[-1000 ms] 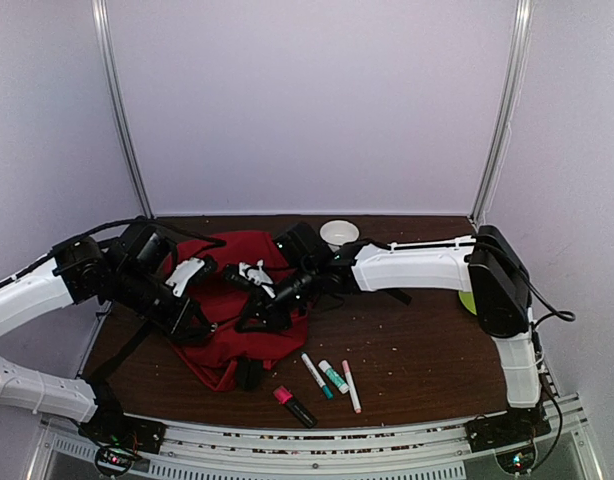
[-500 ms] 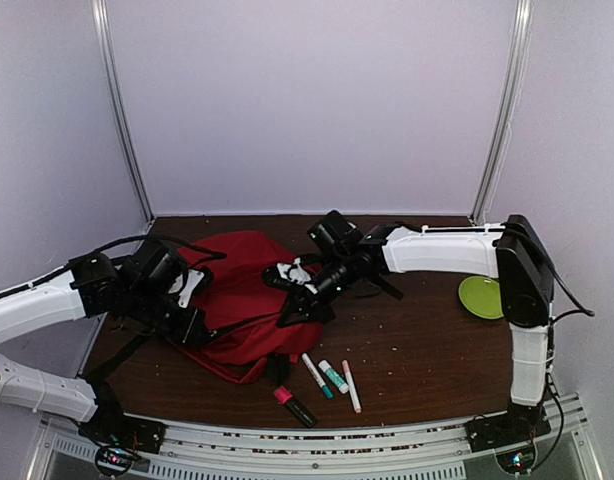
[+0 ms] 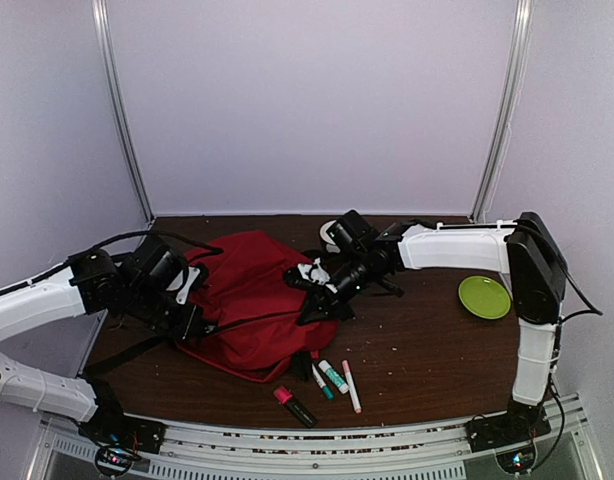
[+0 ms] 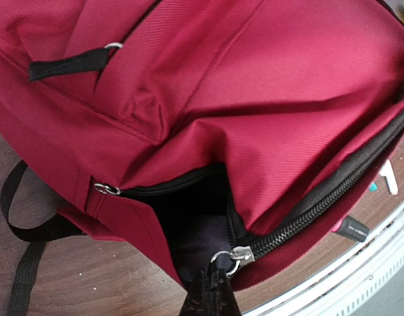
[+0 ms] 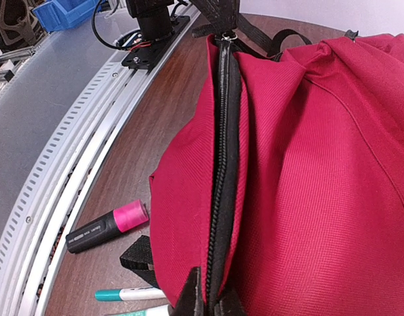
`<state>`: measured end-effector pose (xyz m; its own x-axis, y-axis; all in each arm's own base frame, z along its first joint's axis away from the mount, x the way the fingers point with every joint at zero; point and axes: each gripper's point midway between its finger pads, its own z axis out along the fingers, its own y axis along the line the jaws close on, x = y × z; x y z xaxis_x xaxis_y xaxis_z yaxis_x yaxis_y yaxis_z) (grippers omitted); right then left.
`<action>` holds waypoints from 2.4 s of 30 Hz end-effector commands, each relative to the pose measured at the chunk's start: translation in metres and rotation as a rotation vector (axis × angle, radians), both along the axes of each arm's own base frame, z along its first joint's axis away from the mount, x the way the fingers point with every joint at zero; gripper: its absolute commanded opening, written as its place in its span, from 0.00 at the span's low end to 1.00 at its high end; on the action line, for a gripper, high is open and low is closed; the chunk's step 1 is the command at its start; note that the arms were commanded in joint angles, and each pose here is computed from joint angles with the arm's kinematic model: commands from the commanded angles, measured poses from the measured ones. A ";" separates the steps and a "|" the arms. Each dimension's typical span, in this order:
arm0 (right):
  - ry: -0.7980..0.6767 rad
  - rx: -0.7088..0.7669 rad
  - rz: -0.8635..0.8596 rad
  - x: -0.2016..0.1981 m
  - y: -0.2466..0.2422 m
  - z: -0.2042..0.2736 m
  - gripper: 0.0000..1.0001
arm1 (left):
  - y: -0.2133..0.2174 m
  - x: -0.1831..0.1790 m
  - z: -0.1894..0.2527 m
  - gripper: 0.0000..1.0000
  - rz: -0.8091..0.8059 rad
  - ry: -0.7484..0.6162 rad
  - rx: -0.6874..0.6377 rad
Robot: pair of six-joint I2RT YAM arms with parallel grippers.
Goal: Pack the student bag
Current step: Zip the largest pocket of the bag in the student bag, then pick up the lower front pocket of the student bag.
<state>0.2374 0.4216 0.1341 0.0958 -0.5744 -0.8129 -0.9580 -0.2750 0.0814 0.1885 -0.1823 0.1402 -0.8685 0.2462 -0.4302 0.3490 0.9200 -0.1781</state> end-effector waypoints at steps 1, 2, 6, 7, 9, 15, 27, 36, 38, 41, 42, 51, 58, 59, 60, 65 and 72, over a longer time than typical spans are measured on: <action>0.010 -0.102 -0.070 0.004 -0.023 -0.004 0.00 | 0.075 -0.006 -0.019 0.00 0.150 0.058 0.343; 0.006 -0.095 -0.066 0.003 -0.019 -0.002 0.00 | 0.081 -0.001 -0.016 0.00 0.172 0.048 0.367; -0.023 -0.073 -0.043 -0.004 -0.004 0.008 0.00 | 0.099 0.010 -0.015 0.00 0.243 0.074 0.402; -0.026 -0.067 -0.044 -0.004 -0.002 0.011 0.00 | 0.102 0.010 -0.014 0.00 0.263 0.084 0.399; -0.026 -0.061 -0.048 -0.002 -0.001 0.015 0.00 | 0.109 0.008 -0.015 0.00 0.287 0.116 0.389; -0.036 -0.032 -0.099 0.006 -0.009 0.020 0.00 | 0.107 -0.015 -0.015 0.00 0.290 0.205 0.323; 0.009 0.011 -0.092 -0.024 0.089 0.038 0.00 | 0.147 0.037 0.026 0.01 0.397 0.063 0.357; 0.040 -0.055 -0.124 -0.033 0.056 0.039 0.41 | 0.123 0.038 0.090 0.54 0.348 -0.136 0.115; 0.048 -0.040 -0.124 -0.036 0.043 0.054 0.45 | 0.112 0.050 0.109 0.55 0.296 -0.223 0.054; 0.058 -0.028 -0.163 -0.028 0.028 0.073 0.47 | 0.089 0.077 0.130 0.56 0.208 -0.338 -0.030; 0.070 -0.025 -0.187 -0.021 0.024 0.080 0.48 | 0.080 0.087 0.135 0.57 0.176 -0.370 -0.054; 0.116 -0.013 -0.546 0.086 -0.015 0.090 0.47 | 0.027 0.184 0.128 0.54 -0.004 -0.412 -0.043; 0.106 -0.026 -0.659 0.138 0.001 0.084 0.48 | 0.000 0.211 0.072 0.42 -0.050 -0.285 -0.084; 0.117 -0.016 -0.657 0.141 0.007 0.085 0.48 | -0.002 0.211 0.065 0.40 -0.051 -0.265 -0.092; 0.123 -0.013 -0.658 0.144 0.012 0.083 0.49 | -0.004 0.210 0.057 0.39 -0.051 -0.248 -0.098; 0.141 -0.021 -0.670 0.160 0.037 0.065 0.52 | -0.004 0.197 0.032 0.38 -0.040 -0.202 -0.127; 0.162 -0.016 -0.729 0.174 0.071 0.042 0.53 | -0.015 0.171 0.001 0.34 -0.067 -0.116 -0.190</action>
<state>0.4068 0.4756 0.1765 -0.4112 -0.4875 -0.7702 -0.8936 0.3827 0.2348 0.3645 -0.1820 0.1314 -0.8196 0.2288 -0.5253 0.4005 0.8844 -0.2396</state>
